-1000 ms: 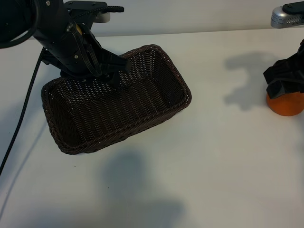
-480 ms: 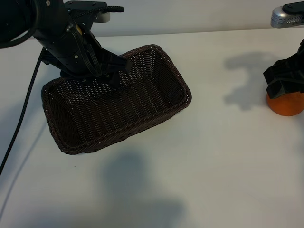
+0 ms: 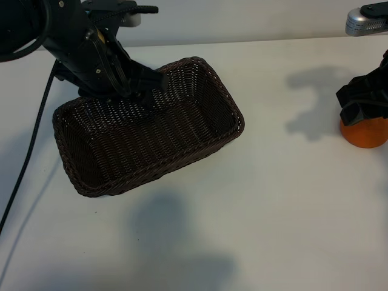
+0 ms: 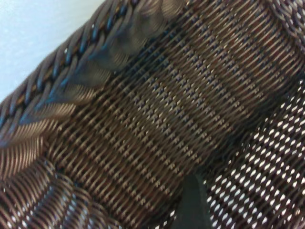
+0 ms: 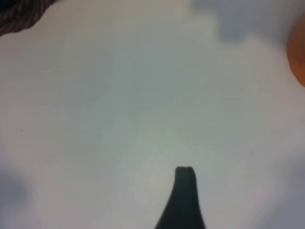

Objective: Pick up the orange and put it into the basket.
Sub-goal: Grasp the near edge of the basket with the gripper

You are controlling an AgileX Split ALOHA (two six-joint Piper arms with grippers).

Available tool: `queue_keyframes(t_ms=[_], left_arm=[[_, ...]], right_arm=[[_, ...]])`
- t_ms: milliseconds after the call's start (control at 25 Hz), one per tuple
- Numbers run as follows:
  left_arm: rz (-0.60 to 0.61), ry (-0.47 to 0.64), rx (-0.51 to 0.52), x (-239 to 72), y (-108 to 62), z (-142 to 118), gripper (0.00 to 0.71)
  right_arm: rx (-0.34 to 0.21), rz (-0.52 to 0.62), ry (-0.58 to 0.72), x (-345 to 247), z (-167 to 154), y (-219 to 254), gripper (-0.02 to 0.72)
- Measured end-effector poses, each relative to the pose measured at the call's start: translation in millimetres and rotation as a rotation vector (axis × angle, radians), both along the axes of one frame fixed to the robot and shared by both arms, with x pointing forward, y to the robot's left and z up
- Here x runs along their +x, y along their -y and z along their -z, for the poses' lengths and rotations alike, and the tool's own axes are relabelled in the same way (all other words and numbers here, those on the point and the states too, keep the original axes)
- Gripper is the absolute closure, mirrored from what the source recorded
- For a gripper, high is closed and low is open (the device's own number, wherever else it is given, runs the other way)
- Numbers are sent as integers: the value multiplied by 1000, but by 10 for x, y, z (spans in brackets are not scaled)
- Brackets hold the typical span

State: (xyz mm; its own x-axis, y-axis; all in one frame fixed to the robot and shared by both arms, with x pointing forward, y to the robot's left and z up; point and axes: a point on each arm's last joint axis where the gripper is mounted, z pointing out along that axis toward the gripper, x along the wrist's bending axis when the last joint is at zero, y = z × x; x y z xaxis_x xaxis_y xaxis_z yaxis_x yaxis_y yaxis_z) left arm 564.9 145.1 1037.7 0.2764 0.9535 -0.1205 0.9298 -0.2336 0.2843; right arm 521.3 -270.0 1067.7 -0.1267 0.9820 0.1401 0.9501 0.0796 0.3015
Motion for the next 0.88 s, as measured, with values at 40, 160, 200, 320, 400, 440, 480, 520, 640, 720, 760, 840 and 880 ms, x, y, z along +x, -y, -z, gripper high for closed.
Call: queue_keyframes(t_ms=[40, 160, 200, 320, 400, 440, 480, 520, 640, 720, 760, 840, 880], left_arm=[[0, 7, -2, 6, 2, -2, 143], [-4, -4, 4, -3, -4, 1, 143], [-15, -15, 19, -10, -19, 6, 143], [-93, -52, 94, -37, -102, 16, 143], [-145, -56, 136, -76, -168, -10, 143], [-171, -50, 148, -109, -203, -44, 143], [-190, -46, 152, -158, -235, -82, 143], [-216, -42, 147, -214, -265, -115, 143], [-270, -36, 149, -377, -358, -156, 143], [-332, -27, 174, -476, -444, -140, 143], [-372, -22, 194, -534, -498, -119, 143], [-442, -2, 219, -646, -596, -77, 143], [-475, 8, 220, -710, -639, -52, 143]], right_arm=[[0, 0, 0, 0, 0, 0, 114], [0, -1, 0, 0, 0, 0, 114], [0, -1, 0, 0, 0, 0, 114], [0, -1, 0, 0, 0, 0, 114], [0, -1, 0, 0, 0, 0, 114], [0, -1, 0, 0, 0, 0, 114], [0, -1, 0, 0, 0, 0, 114], [0, -1, 0, 0, 0, 0, 114], [1, -1, 0, 0, 0, -1, 114], [0, -2, 0, 0, 0, -1, 114], [0, -2, 0, 0, 0, -1, 114], [2, -1, 0, 0, 0, -2, 114], [2, -1, 0, 0, 0, -2, 114]])
